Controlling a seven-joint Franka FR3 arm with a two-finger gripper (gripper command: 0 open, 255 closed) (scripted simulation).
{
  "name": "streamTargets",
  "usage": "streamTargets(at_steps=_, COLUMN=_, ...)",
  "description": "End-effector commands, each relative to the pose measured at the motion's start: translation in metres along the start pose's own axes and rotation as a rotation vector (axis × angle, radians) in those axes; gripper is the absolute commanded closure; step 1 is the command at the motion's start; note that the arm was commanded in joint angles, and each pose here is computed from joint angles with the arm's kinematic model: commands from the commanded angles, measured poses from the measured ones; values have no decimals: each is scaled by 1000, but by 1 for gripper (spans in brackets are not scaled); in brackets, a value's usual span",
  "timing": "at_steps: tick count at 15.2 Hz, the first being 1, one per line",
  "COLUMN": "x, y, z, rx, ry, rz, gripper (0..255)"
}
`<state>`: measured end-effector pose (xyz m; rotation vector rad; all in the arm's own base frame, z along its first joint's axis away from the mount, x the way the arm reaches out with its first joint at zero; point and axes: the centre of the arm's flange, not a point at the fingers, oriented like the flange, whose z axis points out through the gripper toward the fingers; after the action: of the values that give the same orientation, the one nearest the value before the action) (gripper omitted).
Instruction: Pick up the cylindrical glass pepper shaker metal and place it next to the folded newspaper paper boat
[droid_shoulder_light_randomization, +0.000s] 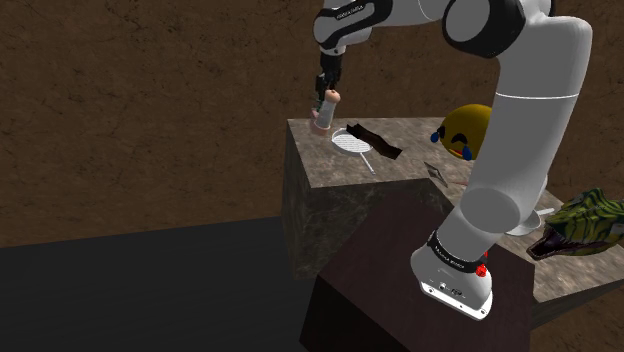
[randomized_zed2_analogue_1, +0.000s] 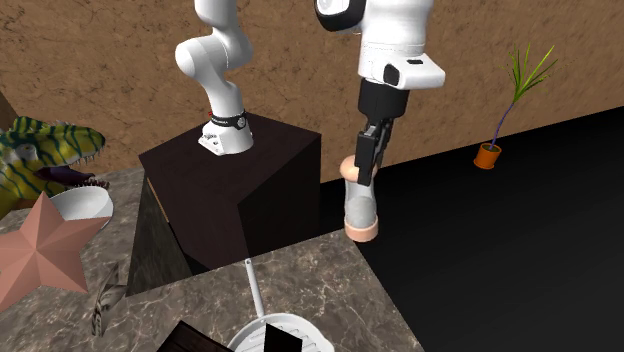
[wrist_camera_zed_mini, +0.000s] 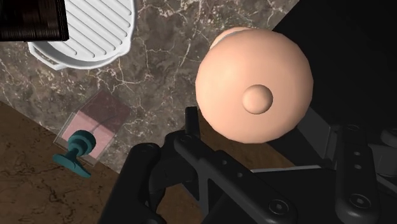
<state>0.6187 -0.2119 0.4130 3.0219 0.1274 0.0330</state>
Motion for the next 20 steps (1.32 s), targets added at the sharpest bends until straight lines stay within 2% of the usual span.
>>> streamTargets(at_steps=1, x=0, y=1, z=-11, rx=0, ry=0, rz=0, gripper=255)
streamTargets(at_steps=14, x=1, y=9, z=-77, rx=0, ry=0, rz=0, gripper=255)
streamTargets(at_steps=20, x=-63, y=51, z=-57, rx=0, ry=0, rz=0, gripper=255)
